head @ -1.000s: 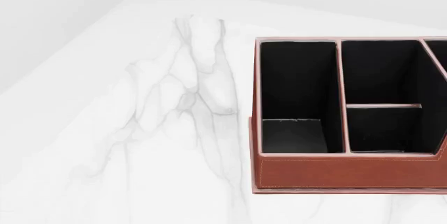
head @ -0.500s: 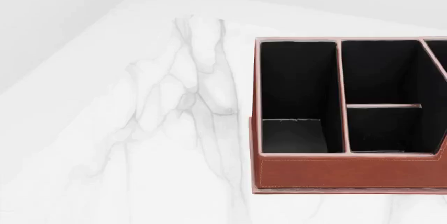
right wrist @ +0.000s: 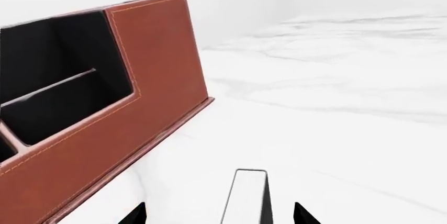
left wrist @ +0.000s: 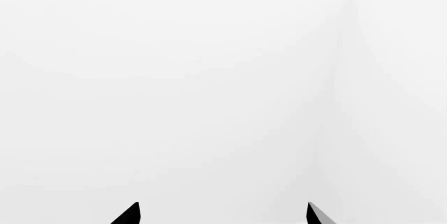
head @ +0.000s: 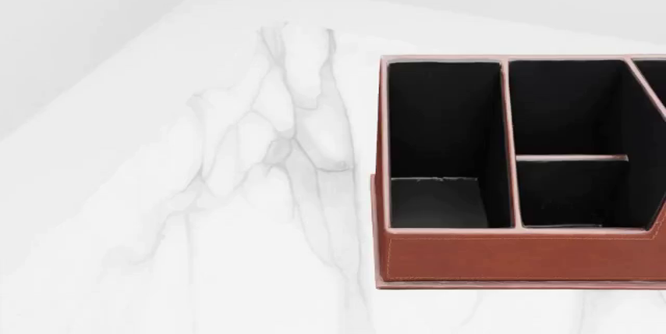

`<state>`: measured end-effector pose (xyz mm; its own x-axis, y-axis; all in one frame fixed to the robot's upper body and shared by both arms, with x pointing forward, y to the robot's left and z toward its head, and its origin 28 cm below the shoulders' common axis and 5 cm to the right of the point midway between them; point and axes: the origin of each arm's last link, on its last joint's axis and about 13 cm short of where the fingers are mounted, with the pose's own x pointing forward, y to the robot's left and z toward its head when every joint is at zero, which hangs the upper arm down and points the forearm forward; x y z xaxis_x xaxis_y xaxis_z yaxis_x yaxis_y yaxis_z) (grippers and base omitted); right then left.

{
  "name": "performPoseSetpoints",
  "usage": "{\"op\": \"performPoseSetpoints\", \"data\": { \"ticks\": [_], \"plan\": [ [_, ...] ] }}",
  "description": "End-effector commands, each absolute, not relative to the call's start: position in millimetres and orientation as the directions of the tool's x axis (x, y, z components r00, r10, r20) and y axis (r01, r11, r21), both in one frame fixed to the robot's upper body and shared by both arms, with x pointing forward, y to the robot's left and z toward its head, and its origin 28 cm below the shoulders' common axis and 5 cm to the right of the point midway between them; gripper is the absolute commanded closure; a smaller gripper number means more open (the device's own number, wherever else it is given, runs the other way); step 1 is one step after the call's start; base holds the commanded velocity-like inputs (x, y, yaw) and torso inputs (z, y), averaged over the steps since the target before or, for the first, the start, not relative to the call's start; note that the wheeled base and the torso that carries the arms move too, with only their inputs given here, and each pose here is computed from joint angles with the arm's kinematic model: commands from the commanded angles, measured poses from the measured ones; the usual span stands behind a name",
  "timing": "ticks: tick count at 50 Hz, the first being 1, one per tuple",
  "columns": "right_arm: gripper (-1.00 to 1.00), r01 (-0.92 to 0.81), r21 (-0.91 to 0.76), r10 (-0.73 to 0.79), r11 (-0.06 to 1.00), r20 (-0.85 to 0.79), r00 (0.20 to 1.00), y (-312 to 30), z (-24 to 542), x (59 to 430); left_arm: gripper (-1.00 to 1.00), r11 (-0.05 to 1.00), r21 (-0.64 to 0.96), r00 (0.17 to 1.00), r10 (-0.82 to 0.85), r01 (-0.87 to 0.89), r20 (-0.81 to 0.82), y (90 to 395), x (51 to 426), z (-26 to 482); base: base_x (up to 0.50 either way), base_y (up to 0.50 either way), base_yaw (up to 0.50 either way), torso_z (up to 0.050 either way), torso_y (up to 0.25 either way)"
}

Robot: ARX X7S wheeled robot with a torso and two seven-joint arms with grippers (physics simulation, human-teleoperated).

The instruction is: Pick up the book and place it in the left compartment of the caddy.

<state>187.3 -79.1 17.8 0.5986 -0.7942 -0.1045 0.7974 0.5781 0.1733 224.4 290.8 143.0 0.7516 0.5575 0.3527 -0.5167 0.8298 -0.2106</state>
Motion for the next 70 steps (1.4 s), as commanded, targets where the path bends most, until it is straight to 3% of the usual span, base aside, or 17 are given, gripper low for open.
{"op": "performPoseSetpoints", "data": {
  "ticks": [1, 34, 53, 54, 62, 70],
  "plan": [
    [-1.00, 0.813, 0.138, -0.798, 0.566, -0.155, 0.582, -81, 7, 194, -1.00, 0.858, -0.226, 0.784, 0.513, -0.461, 0.350, 288, 219, 142, 0.00, 0.00, 0.00, 0.000, 0.000],
    [-1.00, 0.843, 0.119, -0.811, 0.525, -0.229, 0.538, -76, -9, 189, -1.00, 0.858, -0.228, 0.784, 0.514, -0.461, 0.349, 288, 218, 141, 0.00, 0.00, 0.00, 0.000, 0.000],
    [-1.00, 0.822, 0.101, -0.783, 0.560, -0.261, 0.565, -72, -20, 196, -1.00, 0.854, -0.235, 0.781, 0.519, -0.464, 0.348, 289, 218, 142, 0.00, 0.00, 0.00, 0.000, 0.000],
    [1.00, 0.824, 0.101, -0.785, 0.558, -0.258, 0.564, -72, -19, 196, -1.00, 0.854, -0.235, 0.781, 0.519, -0.464, 0.348, 289, 218, 142, 0.00, 0.00, 0.00, 0.000, 0.000],
    [1.00, 0.838, 0.098, -0.811, 0.537, -0.214, 0.545, -72, -15, 194, -1.00, 0.854, -0.233, 0.781, 0.519, -0.464, 0.347, 289, 219, 142, 0.00, 0.00, 0.00, 0.000, 0.000],
    [1.00, 0.876, 0.108, -0.877, 0.470, -0.055, 0.477, -73, 1, 182, -1.00, 0.855, -0.231, 0.782, 0.518, -0.464, 0.347, 289, 219, 142, 0.00, 0.00, 0.00, 0.000, 0.001]
  ]
}}
